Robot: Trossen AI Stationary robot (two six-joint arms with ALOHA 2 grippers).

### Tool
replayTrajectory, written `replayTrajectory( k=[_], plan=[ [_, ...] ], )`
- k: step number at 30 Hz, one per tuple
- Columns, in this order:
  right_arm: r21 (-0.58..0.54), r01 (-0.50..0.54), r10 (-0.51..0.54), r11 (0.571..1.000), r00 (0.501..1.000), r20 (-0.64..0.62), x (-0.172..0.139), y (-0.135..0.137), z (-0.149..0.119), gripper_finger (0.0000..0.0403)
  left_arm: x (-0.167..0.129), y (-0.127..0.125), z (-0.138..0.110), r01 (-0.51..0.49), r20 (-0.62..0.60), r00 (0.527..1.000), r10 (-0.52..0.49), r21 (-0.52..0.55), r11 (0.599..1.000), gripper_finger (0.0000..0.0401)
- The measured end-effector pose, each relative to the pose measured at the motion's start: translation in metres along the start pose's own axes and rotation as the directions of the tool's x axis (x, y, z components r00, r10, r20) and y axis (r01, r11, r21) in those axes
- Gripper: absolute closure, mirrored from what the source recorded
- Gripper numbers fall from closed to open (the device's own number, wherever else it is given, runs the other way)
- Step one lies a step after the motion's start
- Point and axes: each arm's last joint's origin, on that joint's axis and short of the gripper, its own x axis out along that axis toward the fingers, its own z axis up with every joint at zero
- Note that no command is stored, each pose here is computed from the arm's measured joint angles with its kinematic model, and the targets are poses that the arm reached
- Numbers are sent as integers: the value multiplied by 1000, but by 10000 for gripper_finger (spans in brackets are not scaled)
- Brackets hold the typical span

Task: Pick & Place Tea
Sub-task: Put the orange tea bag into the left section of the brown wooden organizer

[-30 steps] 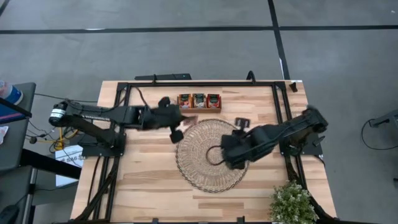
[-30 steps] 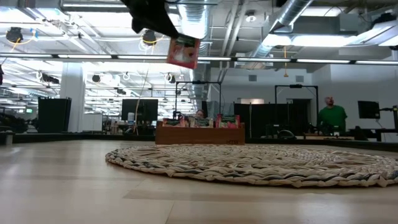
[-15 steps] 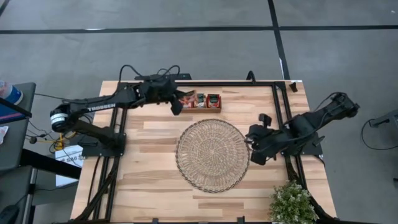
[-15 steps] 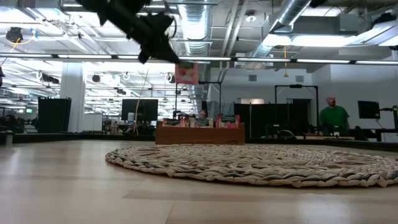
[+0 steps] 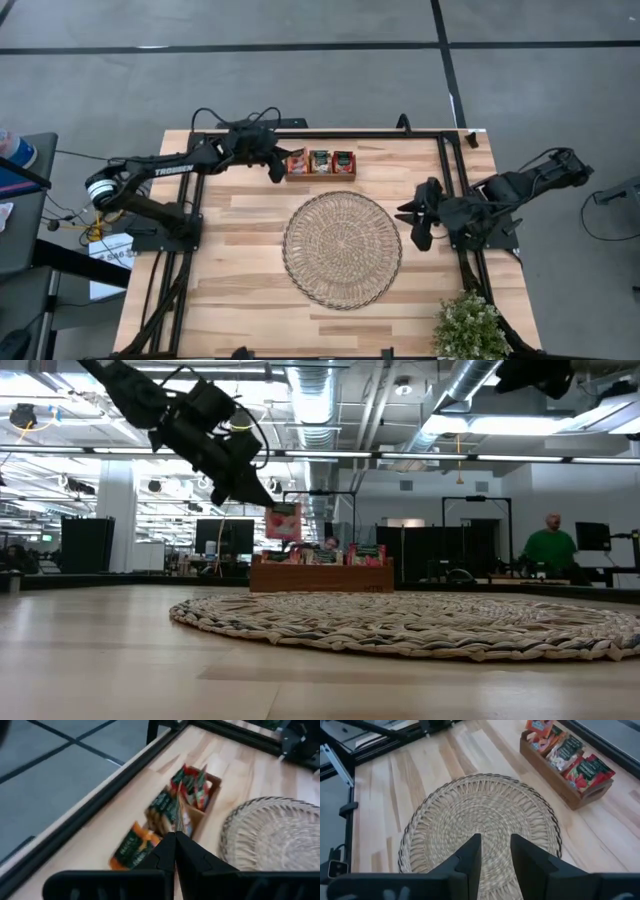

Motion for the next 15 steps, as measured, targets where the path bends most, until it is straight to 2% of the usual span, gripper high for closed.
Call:
replayTrajectory(
  k=[9, 15],
  plan=[
    [14, -2, 3, 1000, 998, -62, 14, 0, 0, 306, 29, 22, -21, 35, -78, 996, -34, 19, 999, 401],
    [18, 6, -4, 1000, 997, -75, 17, -1, 1, 306, 33, 28, -26, 28, -94, 995, -24, 41, 999, 401]
  ],
)
